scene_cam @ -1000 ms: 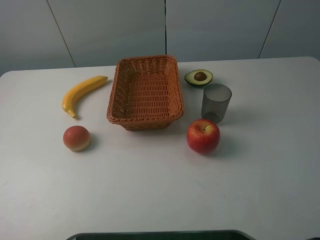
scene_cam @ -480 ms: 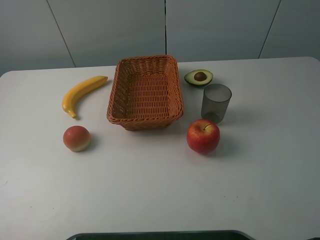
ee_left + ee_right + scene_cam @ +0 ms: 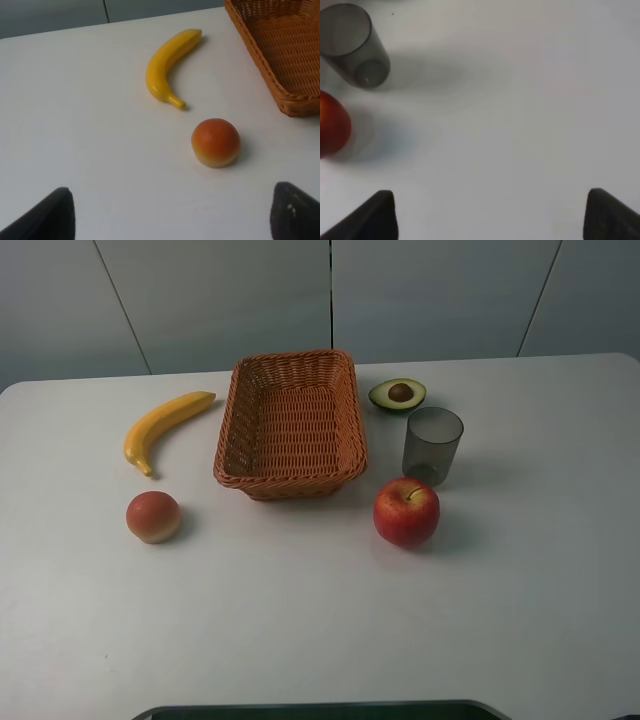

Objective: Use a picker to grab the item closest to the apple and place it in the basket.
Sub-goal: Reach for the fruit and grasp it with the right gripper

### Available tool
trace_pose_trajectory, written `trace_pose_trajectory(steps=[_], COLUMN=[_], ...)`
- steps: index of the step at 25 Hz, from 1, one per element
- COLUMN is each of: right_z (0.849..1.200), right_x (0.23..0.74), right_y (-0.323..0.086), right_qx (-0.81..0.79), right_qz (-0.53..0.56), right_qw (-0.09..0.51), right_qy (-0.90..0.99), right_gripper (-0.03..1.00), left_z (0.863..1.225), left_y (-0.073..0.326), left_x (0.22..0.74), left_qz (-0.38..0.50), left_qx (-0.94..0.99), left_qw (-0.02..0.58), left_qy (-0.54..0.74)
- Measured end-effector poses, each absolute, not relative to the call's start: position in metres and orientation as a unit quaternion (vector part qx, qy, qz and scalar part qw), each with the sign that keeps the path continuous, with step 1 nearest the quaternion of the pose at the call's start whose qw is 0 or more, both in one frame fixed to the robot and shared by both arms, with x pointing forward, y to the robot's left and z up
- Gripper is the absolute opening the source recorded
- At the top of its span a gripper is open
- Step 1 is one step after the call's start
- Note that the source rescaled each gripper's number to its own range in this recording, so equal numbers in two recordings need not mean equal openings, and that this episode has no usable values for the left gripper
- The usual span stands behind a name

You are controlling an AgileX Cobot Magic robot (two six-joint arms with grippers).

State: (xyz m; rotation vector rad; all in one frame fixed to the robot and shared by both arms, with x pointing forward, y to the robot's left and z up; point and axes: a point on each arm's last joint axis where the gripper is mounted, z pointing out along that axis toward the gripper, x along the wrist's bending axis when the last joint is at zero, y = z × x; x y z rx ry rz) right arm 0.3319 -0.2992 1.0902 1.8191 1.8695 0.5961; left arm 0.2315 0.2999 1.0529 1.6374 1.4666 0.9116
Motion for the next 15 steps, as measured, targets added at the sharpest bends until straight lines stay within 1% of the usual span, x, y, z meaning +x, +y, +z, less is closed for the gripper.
trace_pose_trajectory(steps=[4, 8, 15], right_z=[1.076, 1.061, 1.046], right_x=[0.368, 0.402, 0.465], right_y=[-0.292, -0.265, -0.223], right_qx=[0.668, 0.639, 0.612], right_qz=[0.191, 0.180, 0.152], right_qw=[0.187, 0.145, 0.102], right_qy=[0.694, 0.734, 0.769], right_gripper=[0.80, 0.80, 0.80], left_z=[1.053, 1.053, 1.053], left_y=[0.300, 0.300, 0.300], left_x=[0.231, 0.231, 0.231], left_qz=[0.356, 0.356, 0.356], left_qx=[0.639, 0.639, 0.639], left_qw=[0.372, 0.372, 0.372], left_qy=[0.572, 0.572, 0.572])
